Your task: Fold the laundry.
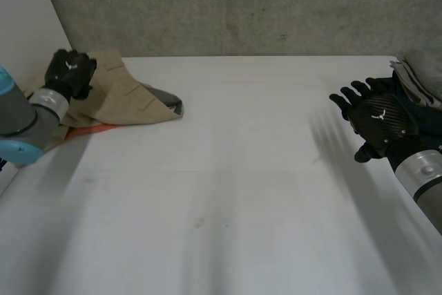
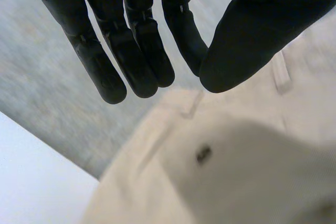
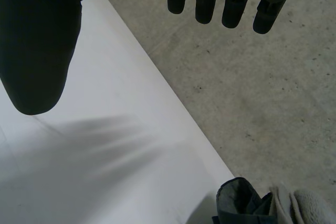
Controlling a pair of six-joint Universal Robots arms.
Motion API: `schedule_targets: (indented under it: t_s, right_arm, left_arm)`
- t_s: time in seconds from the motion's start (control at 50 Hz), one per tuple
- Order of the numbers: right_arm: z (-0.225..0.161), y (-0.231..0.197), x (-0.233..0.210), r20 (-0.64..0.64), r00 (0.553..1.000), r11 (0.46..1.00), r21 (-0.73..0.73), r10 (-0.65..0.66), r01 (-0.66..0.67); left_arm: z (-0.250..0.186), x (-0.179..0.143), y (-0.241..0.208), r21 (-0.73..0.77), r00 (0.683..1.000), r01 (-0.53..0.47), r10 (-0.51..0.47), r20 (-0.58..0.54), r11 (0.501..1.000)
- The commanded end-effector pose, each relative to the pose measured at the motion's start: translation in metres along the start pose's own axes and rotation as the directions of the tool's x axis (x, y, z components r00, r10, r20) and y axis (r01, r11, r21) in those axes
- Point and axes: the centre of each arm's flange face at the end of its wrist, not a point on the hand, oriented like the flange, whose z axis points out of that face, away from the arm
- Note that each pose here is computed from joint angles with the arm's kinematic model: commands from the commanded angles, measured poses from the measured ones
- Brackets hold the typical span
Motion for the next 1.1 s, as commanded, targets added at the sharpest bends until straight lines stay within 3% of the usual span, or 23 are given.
schedule_targets:
  t_s: [0.02,0.2,0.34,0.52,0.66,0.8,0.88,0.94,1.02,1.04,1.08,1.1]
  right_arm:
    - [0.000,0.003,0.003,-0.011,1.000,1.000,-0.011,0.003,-0.003]
    - [-0.001,0.006,0.004,-0.014,1.000,1.000,-0.020,0.006,-0.006]
    - [-0.001,0.006,0.003,-0.012,1.000,1.000,-0.020,0.007,-0.007]
    - [0.000,0.007,0.004,-0.015,1.000,1.000,-0.022,0.000,-0.001]
    - [0.000,0.007,0.005,-0.024,1.000,1.000,-0.027,0.000,0.000]
    - [-0.001,0.005,0.010,-0.065,0.998,0.999,-0.040,0.001,-0.004]
    - [-0.002,0.002,0.016,-0.105,0.994,0.999,-0.052,-0.004,-0.001]
    - [-0.005,-0.002,0.019,-0.113,0.994,0.998,-0.062,-0.001,-0.006]
    - [-0.008,-0.004,0.019,-0.104,0.995,0.997,-0.078,0.006,-0.014]
    - [-0.008,-0.004,0.020,-0.104,0.995,0.997,-0.081,0.007,-0.015]
    - [-0.009,-0.004,0.020,-0.103,0.995,0.996,-0.085,0.010,-0.019]
    - [-0.009,-0.003,0.021,-0.105,0.994,0.996,-0.087,0.009,-0.018]
  left_arm:
    - [-0.004,-0.008,-0.021,0.063,0.991,0.132,-0.133,0.010,0.989]
    - [-0.017,0.017,0.018,-0.051,0.998,0.057,-0.059,-0.038,0.997]
    - [-0.014,0.012,0.056,-0.101,0.999,-0.046,0.044,-0.023,0.994]
    - [0.000,0.012,0.068,-0.077,0.998,-0.062,0.062,-0.008,0.995]
    - [-0.004,0.028,0.029,-0.024,0.999,-0.048,0.047,-0.023,0.999]
    - [-0.034,0.052,-0.080,0.133,0.991,0.099,-0.086,-0.100,0.986]
    - [-0.080,0.097,-0.148,0.195,0.956,0.206,-0.155,-0.248,0.959]
    - [-0.111,0.124,-0.171,0.207,0.925,0.239,-0.157,-0.347,0.949]
    - [-0.161,0.174,-0.184,0.189,0.834,0.280,-0.140,-0.534,0.941]
    - [-0.179,0.192,-0.183,0.169,0.794,0.288,-0.136,-0.593,0.943]
    - [-0.192,0.206,-0.183,0.152,0.762,0.293,-0.134,-0.633,0.944]
    - [-0.205,0.219,-0.182,0.133,0.731,0.296,-0.134,-0.669,0.946]
